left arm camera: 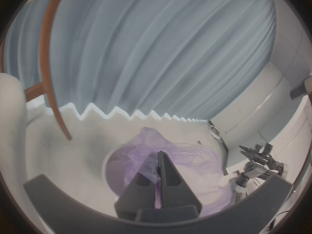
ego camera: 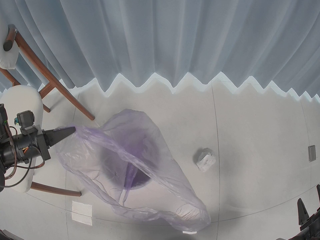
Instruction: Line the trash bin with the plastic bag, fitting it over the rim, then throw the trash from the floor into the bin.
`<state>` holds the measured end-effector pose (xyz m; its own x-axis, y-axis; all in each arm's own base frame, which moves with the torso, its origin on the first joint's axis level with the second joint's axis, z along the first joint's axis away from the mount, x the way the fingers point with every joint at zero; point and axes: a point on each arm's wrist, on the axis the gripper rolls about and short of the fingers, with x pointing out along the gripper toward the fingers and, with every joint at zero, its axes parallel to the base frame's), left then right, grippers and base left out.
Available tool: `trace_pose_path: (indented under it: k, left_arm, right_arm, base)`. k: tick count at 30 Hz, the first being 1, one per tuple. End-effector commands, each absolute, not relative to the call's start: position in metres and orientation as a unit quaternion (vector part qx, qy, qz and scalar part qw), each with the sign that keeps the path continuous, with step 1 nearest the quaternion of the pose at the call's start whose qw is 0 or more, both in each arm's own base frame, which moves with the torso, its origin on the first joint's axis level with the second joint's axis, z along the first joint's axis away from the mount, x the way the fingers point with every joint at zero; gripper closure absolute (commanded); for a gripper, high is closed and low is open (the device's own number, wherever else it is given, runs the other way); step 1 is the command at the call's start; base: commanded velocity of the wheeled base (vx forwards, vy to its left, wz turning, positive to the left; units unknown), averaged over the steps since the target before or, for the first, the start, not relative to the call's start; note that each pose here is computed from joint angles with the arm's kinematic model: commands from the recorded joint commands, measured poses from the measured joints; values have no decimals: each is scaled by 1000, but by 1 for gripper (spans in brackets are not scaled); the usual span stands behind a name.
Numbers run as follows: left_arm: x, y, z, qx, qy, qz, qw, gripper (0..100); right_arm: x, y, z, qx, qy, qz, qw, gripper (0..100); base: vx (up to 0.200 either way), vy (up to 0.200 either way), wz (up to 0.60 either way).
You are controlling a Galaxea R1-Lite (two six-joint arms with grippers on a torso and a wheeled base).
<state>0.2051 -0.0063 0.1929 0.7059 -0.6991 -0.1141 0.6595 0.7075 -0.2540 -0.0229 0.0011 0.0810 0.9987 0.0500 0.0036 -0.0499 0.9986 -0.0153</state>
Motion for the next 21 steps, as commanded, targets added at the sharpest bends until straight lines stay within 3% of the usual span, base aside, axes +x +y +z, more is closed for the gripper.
trace_pose_path:
  k: [1, 4, 6, 10, 13, 21]
  left_arm:
    - [223, 27, 182, -108, 102, -300, 942, 100]
    - [234, 17, 171, -97, 105, -305, 942, 100]
    - [233, -10, 161, -72, 107, -320, 938, 100]
    - [271, 6, 153, -66, 90, -239, 965, 100]
    - [277, 1, 142, -52, 73, -218, 972, 100]
    - [282, -43, 144, -76, 10, -235, 969, 100]
  right_arm:
    - [-23, 1, 76, -8, -2, 25, 1000, 0]
    - [-23, 1, 76, -8, -2, 25, 1000, 0]
    - [-23, 1, 76, -8, -2, 25, 1000, 0]
    - [-23, 1, 76, -8, -2, 25, 1000, 0]
    - [-23, 1, 76, -8, -2, 24, 1000, 0]
    - [-23, 1, 76, -8, -2, 24, 1000, 0]
  base:
    - [0, 0, 0]
    - [0, 0, 0]
    - [0, 0, 0]
    - [0, 0, 0]
    - [0, 0, 0]
    - [0, 0, 0]
